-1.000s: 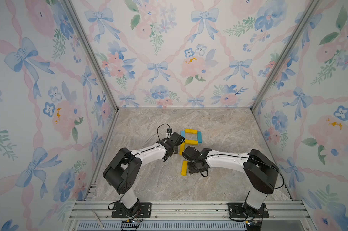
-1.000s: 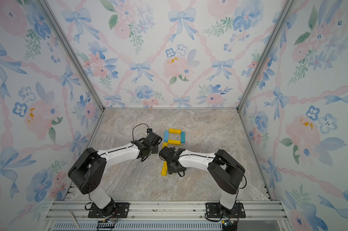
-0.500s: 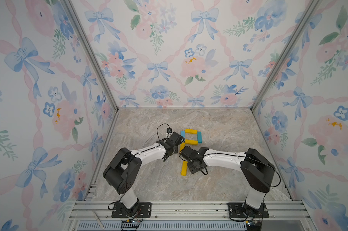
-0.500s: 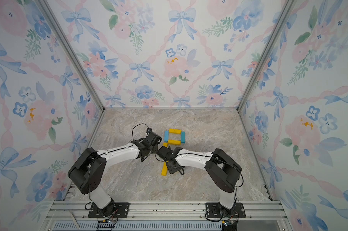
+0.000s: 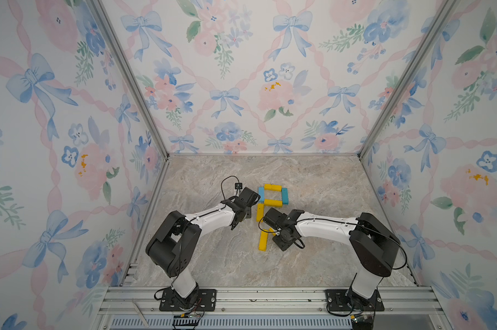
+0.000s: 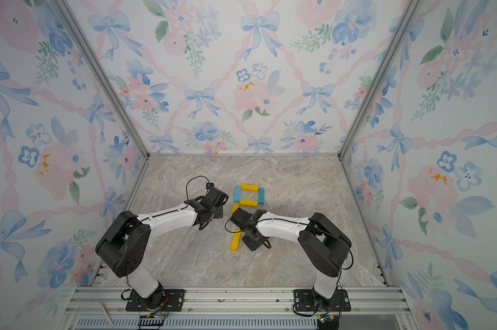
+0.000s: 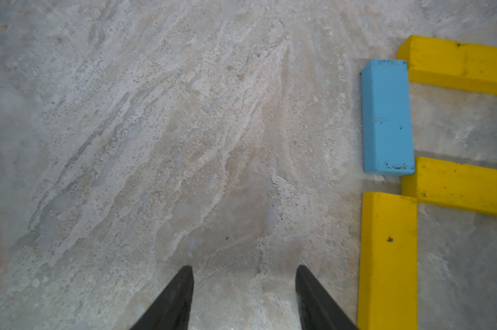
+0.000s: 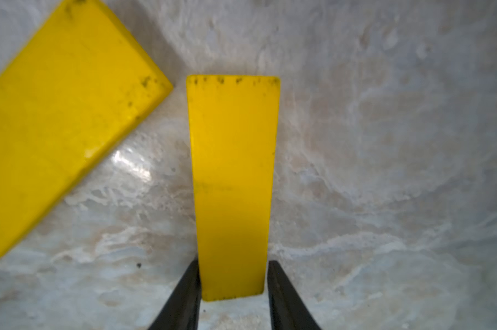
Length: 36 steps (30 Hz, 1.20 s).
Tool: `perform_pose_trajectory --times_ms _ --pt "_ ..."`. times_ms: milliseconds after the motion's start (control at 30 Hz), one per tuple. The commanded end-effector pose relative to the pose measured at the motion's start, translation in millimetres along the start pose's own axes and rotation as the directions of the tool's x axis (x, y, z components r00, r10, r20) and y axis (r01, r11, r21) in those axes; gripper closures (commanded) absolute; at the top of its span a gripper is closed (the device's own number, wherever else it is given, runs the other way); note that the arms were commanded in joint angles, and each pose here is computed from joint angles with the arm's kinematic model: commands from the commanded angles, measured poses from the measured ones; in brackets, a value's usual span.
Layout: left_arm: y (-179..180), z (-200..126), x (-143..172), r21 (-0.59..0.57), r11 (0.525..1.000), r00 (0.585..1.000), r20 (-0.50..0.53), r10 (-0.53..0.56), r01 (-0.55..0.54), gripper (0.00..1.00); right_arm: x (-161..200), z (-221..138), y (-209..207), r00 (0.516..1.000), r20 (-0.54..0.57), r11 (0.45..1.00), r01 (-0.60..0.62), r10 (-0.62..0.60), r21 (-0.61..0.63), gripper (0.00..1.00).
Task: Assemble the number 8 with building blocks
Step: Adjust the building block at the center of the board.
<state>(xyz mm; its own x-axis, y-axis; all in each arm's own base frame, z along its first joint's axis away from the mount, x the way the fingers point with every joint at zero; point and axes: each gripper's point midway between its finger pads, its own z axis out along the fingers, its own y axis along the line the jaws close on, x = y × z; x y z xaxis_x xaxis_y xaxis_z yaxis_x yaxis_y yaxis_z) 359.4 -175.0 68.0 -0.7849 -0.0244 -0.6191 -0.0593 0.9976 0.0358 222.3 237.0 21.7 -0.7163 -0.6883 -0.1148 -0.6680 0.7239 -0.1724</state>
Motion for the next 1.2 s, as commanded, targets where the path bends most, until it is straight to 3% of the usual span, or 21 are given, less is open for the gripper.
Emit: perform_pose_trajectory --times_ms 0,100,267,433,633,833,1033,1167 --pt "-2.1 -4.6 -8.4 0.009 1.0 1.0 0.017 0.014 -0.014 0.4 19.7 2.1 -15.2 0.991 -0.083 0.992 0.114 -0.109 0.061 0.63" --pt "-4.2 -2.1 -7.7 0.009 1.0 1.0 0.012 0.02 -0.02 0.4 12.0 4.2 -17.1 0.987 -0.07 0.988 0.148 -0.144 0.051 0.68" --pt "-9.3 -0.3 -8.9 0.02 0.999 1.0 0.008 0.03 -0.03 0.4 -0.8 12.3 -26.2 0.978 -0.066 0.977 0.202 -0.198 0.068 0.65" --pt "-6.5 -2.7 -11.1 0.017 0.999 0.999 0.016 0.037 -0.037 0.4 -2.6 19.5 -55.4 0.984 -0.095 0.973 0.165 -0.152 0.158 0.59" --pt "-4.9 2.9 -9.1 0.005 0.999 0.999 0.008 0.039 -0.039 0.4 -15.2 20.6 -53.4 0.986 -0.063 0.973 0.163 -0.155 0.161 0.47" --pt "-4.0 5.5 -6.0 0.002 0.999 0.999 0.001 0.041 -0.041 0.4 -18.0 17.1 -64.8 0.992 -0.036 0.975 0.122 -0.117 0.184 0.45" --pt "-0.2 2.9 -9.1 0.018 1.0 1.0 0.0 0.022 -0.022 0.4 -20.6 1.7 -43.5 0.995 0.032 0.995 0.089 -0.091 0.048 0.44" --pt "4.0 1.0 -12.6 0.024 1.0 1.0 0.004 0.013 -0.013 0.4 -27.4 -7.1 -15.5 0.978 0.11 0.975 0.189 -0.176 -0.118 0.44"
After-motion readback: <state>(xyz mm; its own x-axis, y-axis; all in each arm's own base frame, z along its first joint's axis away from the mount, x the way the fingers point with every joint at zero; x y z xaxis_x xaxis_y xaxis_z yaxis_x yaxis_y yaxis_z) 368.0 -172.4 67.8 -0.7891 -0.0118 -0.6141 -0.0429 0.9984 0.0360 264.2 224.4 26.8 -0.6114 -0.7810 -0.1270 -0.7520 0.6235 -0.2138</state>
